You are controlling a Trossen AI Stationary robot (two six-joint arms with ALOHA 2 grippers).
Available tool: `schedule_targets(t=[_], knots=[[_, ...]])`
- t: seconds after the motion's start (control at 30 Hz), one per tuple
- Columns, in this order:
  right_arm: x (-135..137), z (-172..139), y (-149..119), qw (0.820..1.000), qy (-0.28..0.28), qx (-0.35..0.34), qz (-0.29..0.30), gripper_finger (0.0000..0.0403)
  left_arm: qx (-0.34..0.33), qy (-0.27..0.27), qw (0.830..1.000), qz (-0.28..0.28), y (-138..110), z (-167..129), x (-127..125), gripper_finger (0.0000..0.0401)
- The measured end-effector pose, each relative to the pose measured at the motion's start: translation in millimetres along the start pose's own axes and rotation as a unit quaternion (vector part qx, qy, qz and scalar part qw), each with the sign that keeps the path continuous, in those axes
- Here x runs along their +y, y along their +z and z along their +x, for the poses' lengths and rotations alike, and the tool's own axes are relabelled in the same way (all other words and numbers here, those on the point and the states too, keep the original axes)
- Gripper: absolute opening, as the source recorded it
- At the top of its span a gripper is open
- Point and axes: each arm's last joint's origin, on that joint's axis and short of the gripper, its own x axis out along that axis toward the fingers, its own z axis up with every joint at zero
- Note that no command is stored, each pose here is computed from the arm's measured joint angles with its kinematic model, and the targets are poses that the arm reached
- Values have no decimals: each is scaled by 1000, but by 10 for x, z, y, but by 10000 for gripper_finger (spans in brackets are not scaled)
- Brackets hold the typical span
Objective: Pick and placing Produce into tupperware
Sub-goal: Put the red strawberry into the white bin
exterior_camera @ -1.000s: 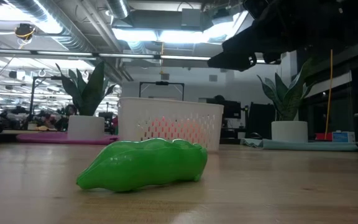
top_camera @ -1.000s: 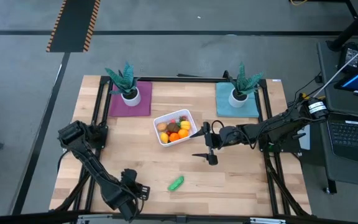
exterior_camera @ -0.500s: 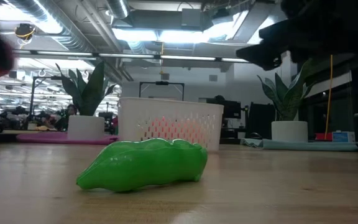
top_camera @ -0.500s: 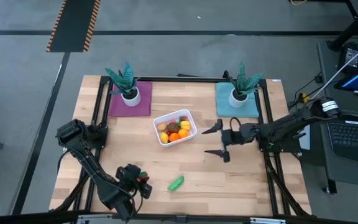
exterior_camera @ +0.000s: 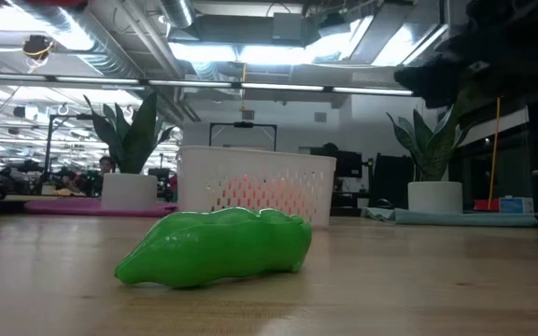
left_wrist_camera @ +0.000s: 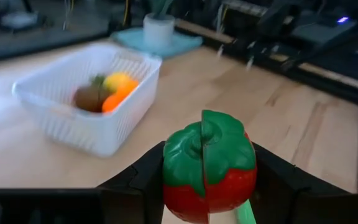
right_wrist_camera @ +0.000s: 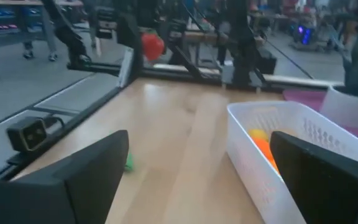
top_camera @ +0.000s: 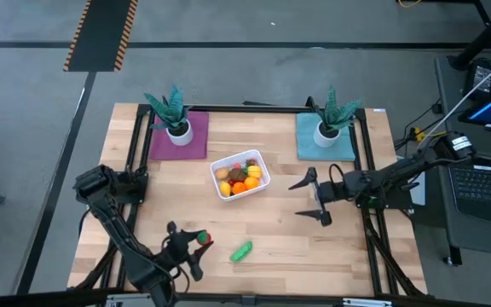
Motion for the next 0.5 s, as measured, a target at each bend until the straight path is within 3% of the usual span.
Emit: schedule_targets(t=[0.2, 0.5], knots=[[80, -13, 87, 997, 51, -45, -24, 391, -49, -13, 998, 48, 22, 3, -54, 166], [93, -15, 99, 997, 55, -52, -31, 391, -54, 8, 996, 66, 69, 139, -46, 166]])
